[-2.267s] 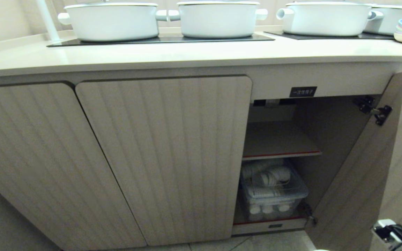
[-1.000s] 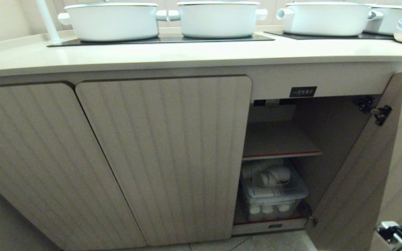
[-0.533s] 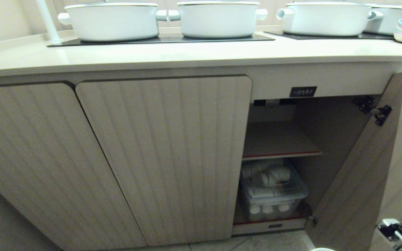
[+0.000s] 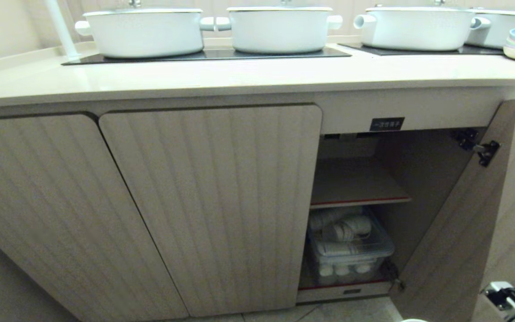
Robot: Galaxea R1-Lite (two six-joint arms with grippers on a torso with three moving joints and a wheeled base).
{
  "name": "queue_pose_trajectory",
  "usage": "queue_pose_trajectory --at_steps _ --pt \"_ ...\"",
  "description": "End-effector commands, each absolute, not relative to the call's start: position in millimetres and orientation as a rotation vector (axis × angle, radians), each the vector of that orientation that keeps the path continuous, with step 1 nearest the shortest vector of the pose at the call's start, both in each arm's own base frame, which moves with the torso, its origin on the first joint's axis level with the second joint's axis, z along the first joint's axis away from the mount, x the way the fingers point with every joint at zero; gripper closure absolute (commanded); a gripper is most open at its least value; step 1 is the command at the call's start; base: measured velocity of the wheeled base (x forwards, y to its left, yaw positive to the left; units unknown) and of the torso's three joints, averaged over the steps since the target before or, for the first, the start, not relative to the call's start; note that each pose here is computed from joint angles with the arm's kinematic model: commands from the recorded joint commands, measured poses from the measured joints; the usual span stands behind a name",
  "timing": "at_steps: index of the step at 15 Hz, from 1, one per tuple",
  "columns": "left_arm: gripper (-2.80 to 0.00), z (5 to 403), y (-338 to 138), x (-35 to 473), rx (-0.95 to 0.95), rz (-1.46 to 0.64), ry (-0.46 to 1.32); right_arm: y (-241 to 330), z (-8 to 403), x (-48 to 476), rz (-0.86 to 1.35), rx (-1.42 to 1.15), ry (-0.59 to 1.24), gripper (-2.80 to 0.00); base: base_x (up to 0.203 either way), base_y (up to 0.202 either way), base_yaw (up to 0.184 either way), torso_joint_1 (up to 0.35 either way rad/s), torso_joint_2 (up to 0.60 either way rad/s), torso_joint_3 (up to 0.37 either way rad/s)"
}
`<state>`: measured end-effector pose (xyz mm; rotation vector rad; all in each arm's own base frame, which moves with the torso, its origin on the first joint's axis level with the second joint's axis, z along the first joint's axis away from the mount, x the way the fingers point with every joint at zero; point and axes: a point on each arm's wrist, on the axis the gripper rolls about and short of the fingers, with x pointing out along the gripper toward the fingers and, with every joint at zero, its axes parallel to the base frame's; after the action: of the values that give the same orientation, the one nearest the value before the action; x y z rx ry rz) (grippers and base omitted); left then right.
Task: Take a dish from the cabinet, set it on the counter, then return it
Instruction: Place it on the table
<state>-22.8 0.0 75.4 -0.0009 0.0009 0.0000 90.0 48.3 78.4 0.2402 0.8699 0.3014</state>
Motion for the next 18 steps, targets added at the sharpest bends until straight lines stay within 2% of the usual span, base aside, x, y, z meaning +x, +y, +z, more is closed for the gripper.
queue_pose_trajectory --at_steps 1,18 --pt "0.0 75.5 0.0 -22.8 0.0 0.0 0.0 48.2 78.0 89.7 0.301 0.242 0.871 0.0 0.0 0.0 0.0 0.128 -0.4 -0.262" --pt "0.0 75.5 0.0 -22.8 0.0 0.0 0.0 47.7 78.5 88.9 0.302 0.242 0.864 0.0 0.0 0.0 0.0 0.192 -0.48 -0.288"
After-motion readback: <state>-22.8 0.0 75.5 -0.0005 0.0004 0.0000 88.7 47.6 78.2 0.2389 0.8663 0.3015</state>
